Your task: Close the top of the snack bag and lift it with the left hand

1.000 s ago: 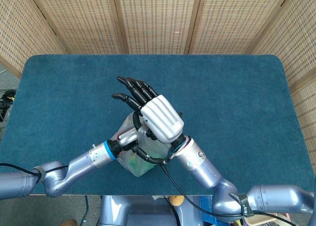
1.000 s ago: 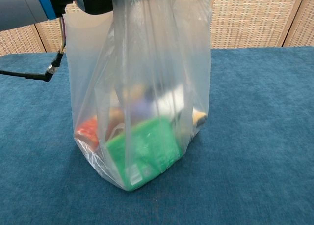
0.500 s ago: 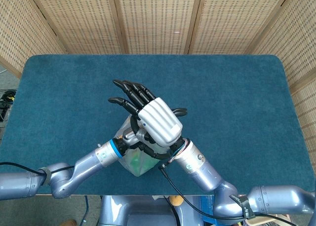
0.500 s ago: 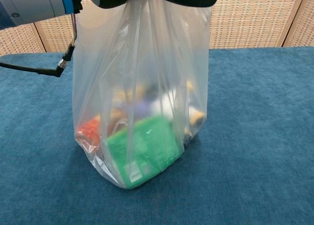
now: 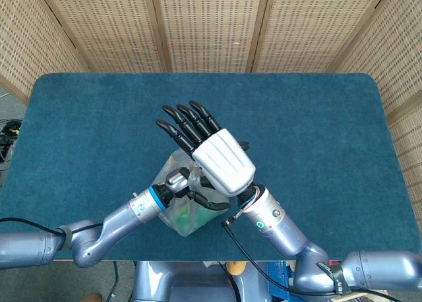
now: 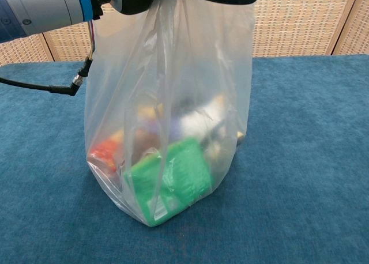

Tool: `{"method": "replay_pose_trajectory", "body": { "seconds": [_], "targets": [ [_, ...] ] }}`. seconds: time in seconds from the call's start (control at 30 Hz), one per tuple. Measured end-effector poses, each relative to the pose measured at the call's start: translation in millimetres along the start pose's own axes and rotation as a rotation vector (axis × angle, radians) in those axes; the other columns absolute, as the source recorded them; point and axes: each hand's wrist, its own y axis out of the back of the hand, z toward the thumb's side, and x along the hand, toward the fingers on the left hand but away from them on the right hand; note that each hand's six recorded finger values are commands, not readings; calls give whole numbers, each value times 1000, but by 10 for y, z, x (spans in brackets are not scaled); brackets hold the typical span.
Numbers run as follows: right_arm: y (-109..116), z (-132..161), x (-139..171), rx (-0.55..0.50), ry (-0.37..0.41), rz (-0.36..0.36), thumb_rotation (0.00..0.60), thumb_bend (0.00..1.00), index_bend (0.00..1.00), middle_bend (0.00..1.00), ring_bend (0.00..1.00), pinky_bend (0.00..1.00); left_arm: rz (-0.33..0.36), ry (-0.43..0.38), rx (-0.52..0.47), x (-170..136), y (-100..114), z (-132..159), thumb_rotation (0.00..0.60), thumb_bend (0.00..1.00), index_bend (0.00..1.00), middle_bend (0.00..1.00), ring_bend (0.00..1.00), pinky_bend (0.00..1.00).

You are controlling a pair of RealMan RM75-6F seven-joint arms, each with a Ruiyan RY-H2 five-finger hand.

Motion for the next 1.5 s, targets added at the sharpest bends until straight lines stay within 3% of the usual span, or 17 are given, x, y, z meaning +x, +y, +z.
{"method": "replay_pose_trajectory", "body": {
  "seconds": [0.37, 0.93, 1.23, 1.5],
  "targets": [
    [318, -121, 166, 63, 10, -49, 600, 0, 0, 0, 0, 0, 18, -10, 1, 13, 11, 11, 600, 239, 0, 0, 0, 0],
    [558, -408, 472, 122, -8, -69, 600, 0, 0, 0, 0, 0, 73, -42, -14, -6, 94, 53, 600, 229, 0, 0, 0, 0],
    [757, -897, 867, 196, -116, -105, 600, 0, 0, 0, 0, 0, 133, -78, -108, -106, 225, 67, 600, 221, 0, 0, 0, 0],
    [775, -1425, 1338, 228, -243, -71, 600, 0, 0, 0, 0, 0, 183, -98, -171, -229, 361, 45, 600, 199, 3, 16, 36, 17]
  ]
}}
